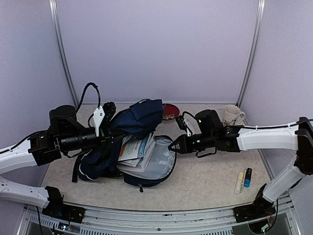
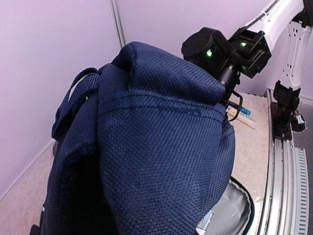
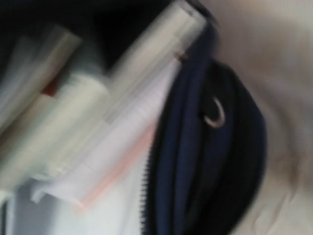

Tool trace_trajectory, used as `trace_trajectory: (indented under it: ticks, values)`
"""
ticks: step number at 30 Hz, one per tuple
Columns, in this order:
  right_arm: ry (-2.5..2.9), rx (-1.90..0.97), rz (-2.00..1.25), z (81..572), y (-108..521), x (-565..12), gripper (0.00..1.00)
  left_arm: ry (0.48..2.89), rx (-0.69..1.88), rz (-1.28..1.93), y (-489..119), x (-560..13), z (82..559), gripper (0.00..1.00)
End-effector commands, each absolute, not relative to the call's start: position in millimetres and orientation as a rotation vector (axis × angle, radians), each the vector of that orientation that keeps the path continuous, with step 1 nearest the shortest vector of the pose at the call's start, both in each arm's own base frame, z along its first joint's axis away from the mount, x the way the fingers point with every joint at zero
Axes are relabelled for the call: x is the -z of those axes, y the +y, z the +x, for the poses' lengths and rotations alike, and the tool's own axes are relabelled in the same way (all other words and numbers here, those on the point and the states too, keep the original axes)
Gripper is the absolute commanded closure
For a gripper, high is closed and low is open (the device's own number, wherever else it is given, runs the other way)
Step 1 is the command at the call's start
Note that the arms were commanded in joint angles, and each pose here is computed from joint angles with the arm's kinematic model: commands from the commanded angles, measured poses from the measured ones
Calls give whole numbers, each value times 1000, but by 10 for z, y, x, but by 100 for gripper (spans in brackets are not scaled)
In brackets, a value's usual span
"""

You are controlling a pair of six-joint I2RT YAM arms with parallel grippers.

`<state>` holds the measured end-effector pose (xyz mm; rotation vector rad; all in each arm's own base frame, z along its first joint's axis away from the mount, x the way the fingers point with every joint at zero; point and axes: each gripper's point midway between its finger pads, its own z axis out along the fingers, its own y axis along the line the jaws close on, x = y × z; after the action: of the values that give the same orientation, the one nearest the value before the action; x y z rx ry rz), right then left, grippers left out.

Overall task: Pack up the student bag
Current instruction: Pass from the right arm to the left, then pick up the lower front pocket of the student bag.

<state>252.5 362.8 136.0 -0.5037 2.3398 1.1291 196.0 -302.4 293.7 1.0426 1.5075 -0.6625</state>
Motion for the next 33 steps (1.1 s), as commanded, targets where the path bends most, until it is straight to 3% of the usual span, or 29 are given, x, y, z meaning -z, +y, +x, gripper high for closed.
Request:
trace_trajectory:
  ticks: [1, 9, 16, 23, 33]
  values:
    - [1960, -1080, -587, 2570, 3497, -2842, 100, 1123, 719, 879, -2861, -4138, 1792, 100]
    - [1630, -1045, -586, 2403, 3164, -4255, 100, 1118, 839, 927, -2972, -4292, 1584, 100]
    - [1574, -1039, -592, 2409, 3168, -4590, 100, 1244, 1002, 870, -3117, -4056, 1576, 100]
    - [1631, -966, -580, 2547, 3187, -4473, 100, 1372, 1042, 744, -3134, -3710, 1725, 100]
    - [1528, -985, -593, 2416, 3220, -5150, 100, 1340, 991, 623, -2850, -3887, 1755, 100]
